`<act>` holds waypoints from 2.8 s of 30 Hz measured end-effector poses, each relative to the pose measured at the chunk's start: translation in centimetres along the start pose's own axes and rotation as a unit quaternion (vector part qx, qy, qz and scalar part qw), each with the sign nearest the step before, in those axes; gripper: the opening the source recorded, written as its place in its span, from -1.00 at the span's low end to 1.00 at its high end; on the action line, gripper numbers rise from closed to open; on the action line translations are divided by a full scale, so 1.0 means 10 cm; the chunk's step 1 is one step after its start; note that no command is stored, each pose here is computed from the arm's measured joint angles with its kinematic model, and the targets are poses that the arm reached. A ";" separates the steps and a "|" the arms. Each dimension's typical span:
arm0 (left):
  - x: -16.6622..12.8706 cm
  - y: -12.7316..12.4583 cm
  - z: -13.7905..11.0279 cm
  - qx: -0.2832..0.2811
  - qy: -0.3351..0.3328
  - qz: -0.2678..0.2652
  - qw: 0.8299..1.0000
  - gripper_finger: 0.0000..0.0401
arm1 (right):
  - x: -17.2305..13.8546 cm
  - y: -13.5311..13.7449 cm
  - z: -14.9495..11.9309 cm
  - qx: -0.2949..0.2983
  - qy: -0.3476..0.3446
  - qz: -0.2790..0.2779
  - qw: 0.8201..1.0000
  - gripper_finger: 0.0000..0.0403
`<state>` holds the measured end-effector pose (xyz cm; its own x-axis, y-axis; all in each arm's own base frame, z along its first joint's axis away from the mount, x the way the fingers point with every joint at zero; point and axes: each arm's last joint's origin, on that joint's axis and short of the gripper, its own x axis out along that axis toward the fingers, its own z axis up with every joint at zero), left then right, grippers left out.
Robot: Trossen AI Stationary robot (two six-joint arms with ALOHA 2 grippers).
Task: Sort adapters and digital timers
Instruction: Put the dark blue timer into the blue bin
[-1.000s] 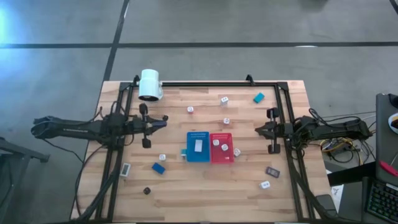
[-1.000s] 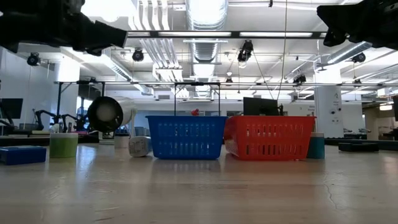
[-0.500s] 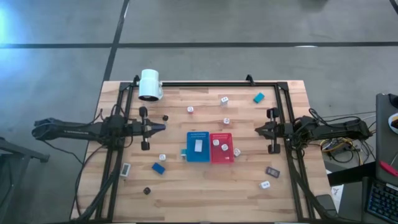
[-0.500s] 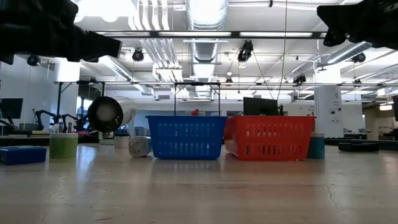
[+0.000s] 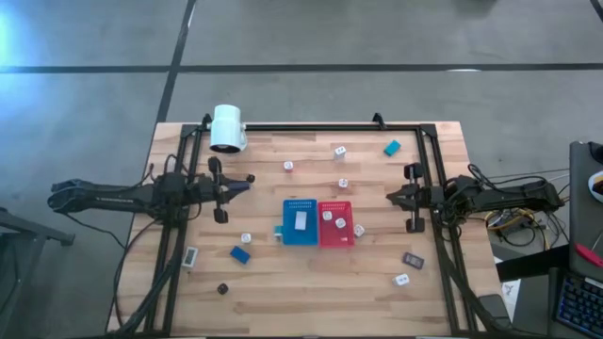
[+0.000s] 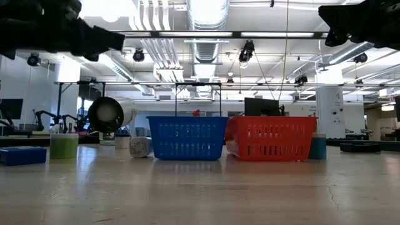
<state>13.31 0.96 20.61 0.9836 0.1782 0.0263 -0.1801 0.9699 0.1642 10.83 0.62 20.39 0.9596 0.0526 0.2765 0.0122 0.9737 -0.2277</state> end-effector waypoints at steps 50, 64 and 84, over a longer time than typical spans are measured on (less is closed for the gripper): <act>2.08 -0.76 -0.52 0.055 0.410 -0.170 0.894 -0.75 | 0.00 0.00 -0.01 -0.003 0.009 -0.011 1.000 -0.96; 2.46 -0.65 -0.46 0.060 0.521 -0.165 0.836 -0.75 | 0.01 0.00 -0.02 -0.002 0.011 -0.010 1.000 -0.96; 2.51 -0.63 -0.44 0.059 0.538 -0.164 0.825 -0.46 | 0.01 0.00 -0.02 -0.002 0.012 -0.010 1.000 -0.96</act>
<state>39.14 0.04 15.94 0.3946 0.0150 -0.9187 0.1585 0.9838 0.0841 10.96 0.55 20.22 0.9655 0.0282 0.2590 0.0321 0.9736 -0.2260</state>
